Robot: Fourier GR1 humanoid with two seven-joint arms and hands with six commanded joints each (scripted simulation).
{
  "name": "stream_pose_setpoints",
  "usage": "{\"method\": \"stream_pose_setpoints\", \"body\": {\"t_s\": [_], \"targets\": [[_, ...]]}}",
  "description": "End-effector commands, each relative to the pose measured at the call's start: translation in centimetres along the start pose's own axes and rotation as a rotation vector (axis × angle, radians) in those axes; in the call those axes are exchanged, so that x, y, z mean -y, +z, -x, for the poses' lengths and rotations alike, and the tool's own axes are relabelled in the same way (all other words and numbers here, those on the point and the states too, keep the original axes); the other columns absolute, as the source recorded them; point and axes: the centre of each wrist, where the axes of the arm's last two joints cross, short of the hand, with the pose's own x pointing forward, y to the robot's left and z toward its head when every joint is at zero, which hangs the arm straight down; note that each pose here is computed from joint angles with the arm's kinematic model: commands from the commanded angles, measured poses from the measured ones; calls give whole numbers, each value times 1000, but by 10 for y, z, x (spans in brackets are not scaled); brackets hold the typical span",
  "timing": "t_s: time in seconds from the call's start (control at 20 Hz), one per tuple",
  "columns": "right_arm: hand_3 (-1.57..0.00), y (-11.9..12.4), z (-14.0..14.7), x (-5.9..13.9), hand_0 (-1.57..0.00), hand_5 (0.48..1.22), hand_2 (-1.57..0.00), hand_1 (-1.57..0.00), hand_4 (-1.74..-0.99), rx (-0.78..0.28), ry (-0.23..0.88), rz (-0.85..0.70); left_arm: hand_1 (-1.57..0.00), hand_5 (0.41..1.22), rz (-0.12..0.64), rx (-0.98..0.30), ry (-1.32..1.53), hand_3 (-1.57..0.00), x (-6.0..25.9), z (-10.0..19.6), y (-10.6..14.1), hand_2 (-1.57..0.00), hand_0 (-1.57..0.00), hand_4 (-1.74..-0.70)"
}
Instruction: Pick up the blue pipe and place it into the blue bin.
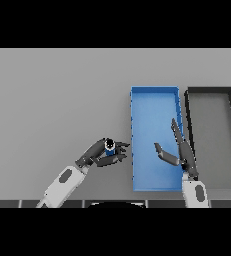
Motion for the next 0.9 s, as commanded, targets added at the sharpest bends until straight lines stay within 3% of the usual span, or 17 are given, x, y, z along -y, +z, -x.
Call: {"method": "stream_pose_setpoints", "body": {"t_s": [0.0,0.45,0.65,0.85], "targets": [[1,3,1,1,1,629,1,1,-1239,15,8,3,-1528,1204,14,27,-6,-1433,4,-7,-4,-1533,-1521,-1714],[1,2,-1,4,1,631,1,1,-1189,30,21,4,-1565,1219,95,29,-34,-1442,5,-49,-26,-1566,-1564,-1727],[1,2,0,5,1,629,1,1,-1174,25,7,8,-1569,1219,113,8,-20,-1443,6,-44,-22,-1569,-1568,-1729],[1,3,0,10,1,623,1,1,-1209,31,2,9,-1570,1220,110,4,-28,-1443,3,-46,-23,-1570,-1570,-1731]]}}
